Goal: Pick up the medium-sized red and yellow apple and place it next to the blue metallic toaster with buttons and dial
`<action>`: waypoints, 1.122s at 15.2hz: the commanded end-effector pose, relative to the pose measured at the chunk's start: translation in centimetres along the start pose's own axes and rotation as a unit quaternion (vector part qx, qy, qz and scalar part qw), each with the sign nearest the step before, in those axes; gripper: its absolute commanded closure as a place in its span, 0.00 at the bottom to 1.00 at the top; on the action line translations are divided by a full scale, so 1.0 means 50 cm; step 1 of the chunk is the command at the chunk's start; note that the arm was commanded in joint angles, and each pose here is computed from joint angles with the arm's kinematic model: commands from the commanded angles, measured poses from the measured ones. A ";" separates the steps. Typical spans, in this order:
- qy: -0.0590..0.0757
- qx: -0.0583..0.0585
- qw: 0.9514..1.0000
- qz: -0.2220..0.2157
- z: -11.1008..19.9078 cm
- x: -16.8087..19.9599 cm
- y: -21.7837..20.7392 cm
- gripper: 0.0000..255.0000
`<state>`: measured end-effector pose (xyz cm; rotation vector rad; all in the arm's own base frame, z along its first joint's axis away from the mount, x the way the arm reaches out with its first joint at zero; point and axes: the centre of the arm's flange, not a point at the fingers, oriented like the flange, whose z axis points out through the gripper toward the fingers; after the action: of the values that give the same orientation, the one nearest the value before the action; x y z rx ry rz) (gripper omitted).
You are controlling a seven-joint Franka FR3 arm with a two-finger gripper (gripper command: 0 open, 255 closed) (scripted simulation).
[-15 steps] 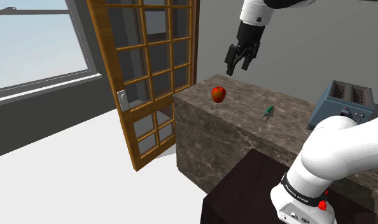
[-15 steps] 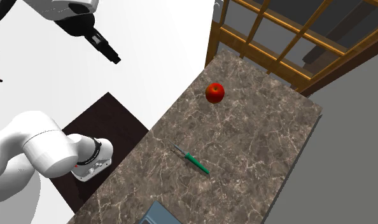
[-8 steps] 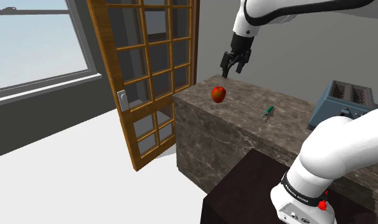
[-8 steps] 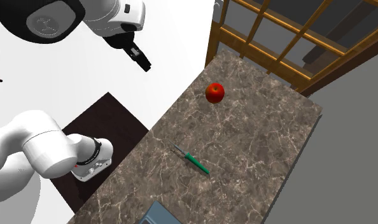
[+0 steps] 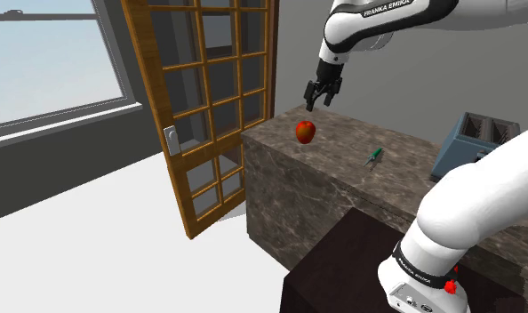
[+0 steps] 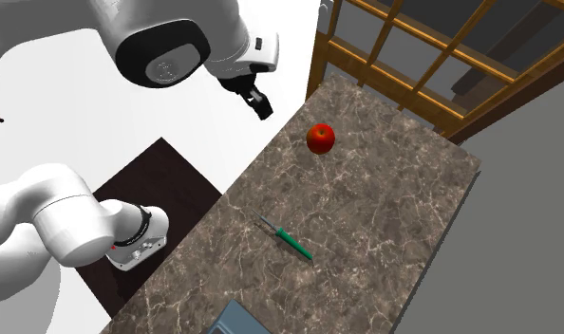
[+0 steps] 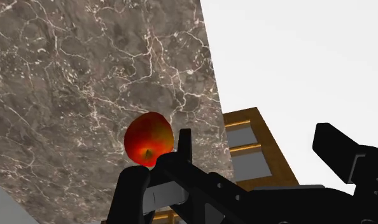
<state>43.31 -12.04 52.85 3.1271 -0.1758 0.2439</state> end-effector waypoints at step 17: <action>0.006 -0.001 1.000 0.025 0.243 0.231 0.250 0.00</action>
<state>54.98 -25.58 43.10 3.1216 -0.2551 0.2602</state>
